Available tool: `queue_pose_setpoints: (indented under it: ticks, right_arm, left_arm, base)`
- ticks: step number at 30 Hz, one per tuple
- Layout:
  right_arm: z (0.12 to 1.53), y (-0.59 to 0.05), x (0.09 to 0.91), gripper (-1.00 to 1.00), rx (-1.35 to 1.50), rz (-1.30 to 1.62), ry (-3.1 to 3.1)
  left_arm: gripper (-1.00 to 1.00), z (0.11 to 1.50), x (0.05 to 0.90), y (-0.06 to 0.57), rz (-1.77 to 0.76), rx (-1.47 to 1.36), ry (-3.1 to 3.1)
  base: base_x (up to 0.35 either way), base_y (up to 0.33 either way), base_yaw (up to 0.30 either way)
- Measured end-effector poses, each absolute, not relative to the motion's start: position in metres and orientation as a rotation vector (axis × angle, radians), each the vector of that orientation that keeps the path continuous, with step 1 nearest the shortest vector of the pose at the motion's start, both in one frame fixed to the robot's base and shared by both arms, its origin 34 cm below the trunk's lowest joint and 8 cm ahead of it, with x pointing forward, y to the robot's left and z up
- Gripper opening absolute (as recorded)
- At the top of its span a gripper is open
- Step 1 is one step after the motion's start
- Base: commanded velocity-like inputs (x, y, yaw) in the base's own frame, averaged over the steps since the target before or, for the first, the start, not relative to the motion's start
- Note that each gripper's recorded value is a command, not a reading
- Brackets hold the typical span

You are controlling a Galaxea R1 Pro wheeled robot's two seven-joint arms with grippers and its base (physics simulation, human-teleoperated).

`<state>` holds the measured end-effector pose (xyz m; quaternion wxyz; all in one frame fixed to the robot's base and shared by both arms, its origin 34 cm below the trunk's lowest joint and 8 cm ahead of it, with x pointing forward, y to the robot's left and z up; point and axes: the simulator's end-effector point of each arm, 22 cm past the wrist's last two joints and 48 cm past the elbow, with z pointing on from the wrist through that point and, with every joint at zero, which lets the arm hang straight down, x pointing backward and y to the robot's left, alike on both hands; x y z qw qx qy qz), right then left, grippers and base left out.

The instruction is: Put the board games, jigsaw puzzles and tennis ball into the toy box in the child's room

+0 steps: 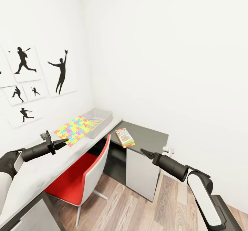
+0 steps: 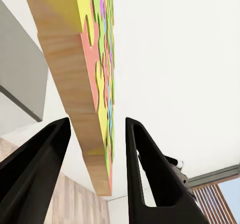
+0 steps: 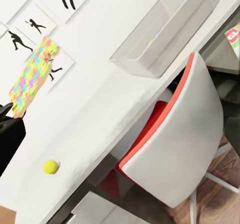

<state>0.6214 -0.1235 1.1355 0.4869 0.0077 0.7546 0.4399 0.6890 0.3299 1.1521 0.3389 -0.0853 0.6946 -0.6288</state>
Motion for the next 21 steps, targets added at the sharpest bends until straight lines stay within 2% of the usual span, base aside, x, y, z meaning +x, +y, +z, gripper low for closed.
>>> queue_pose_setpoints:
  ticks: [12,21]
  right_arm:
    - [1.135,-0.117,0.619,1.0,0.008,1.091,1.869]
    - [1.132,-0.112,0.615,1.0,-0.041,1.108,1.958]
  left_arm:
    - [-1.0,1.152,0.689,0.33,-1.637,-0.222,1.808]
    - [-1.0,1.152,0.689,0.329,-1.637,-0.221,1.811]
  base:
    - [0.312,-0.079,0.0]
    - [0.325,-0.011,0.0]
